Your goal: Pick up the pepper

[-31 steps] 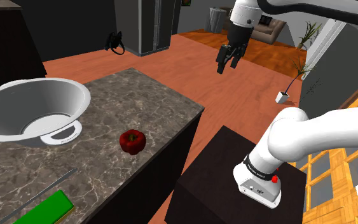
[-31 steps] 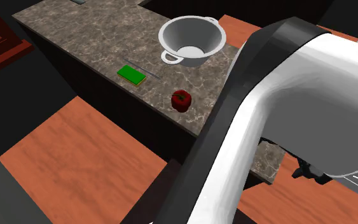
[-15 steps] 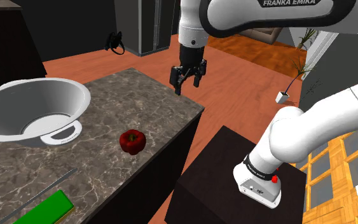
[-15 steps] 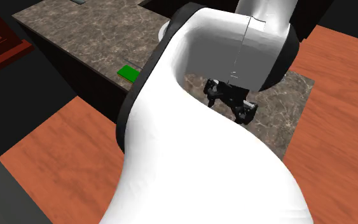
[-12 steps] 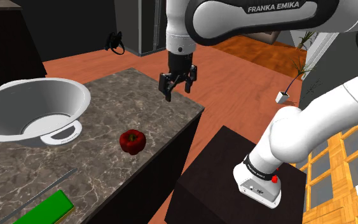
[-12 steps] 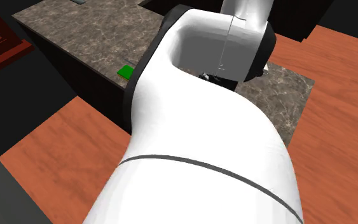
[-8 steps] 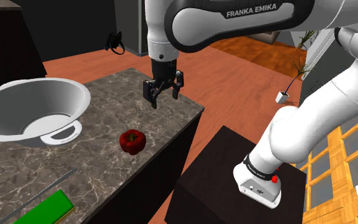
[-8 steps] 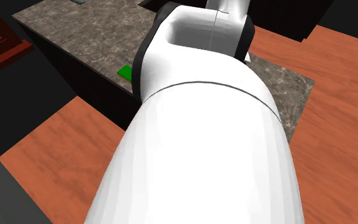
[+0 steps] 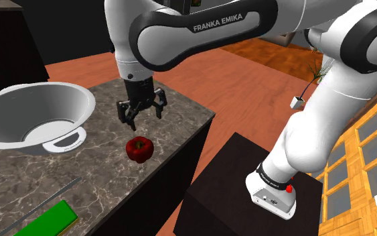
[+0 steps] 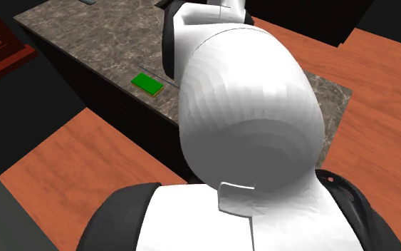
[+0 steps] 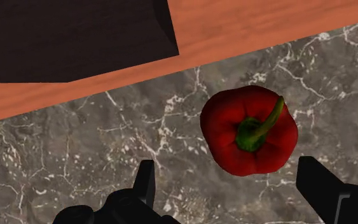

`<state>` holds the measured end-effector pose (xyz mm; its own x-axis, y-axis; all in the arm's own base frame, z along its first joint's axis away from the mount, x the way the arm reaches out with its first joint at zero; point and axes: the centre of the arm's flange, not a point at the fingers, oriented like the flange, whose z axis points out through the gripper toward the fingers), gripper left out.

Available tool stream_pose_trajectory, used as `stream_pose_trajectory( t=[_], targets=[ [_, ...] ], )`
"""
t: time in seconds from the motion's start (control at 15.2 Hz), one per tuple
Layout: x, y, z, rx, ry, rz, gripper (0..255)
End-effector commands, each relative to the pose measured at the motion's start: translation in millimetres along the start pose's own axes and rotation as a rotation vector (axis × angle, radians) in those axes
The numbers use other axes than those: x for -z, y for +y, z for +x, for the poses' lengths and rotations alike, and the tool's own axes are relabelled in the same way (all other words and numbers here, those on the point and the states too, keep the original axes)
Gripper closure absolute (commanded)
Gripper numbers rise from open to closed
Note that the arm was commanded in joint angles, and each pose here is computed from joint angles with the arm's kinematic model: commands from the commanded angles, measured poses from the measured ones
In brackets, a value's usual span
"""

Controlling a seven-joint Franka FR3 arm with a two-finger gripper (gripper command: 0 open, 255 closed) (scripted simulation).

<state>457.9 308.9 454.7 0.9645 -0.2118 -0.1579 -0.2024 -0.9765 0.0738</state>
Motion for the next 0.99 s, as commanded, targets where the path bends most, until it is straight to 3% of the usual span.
stream_pose_trajectory(
  t=[0.0, 0.66, 0.73, 0.92],
  targets=[
    [-12, -27, 6, -0.005, -0.012, -0.002, 0],
    [-54, -40, 15, -0.006, -0.016, -0.003, 0],
    [-54, -40, 16, -0.006, -0.016, -0.003, 255],
    [-54, -40, 16, -0.006, -0.016, -0.003, 255]
  ],
)
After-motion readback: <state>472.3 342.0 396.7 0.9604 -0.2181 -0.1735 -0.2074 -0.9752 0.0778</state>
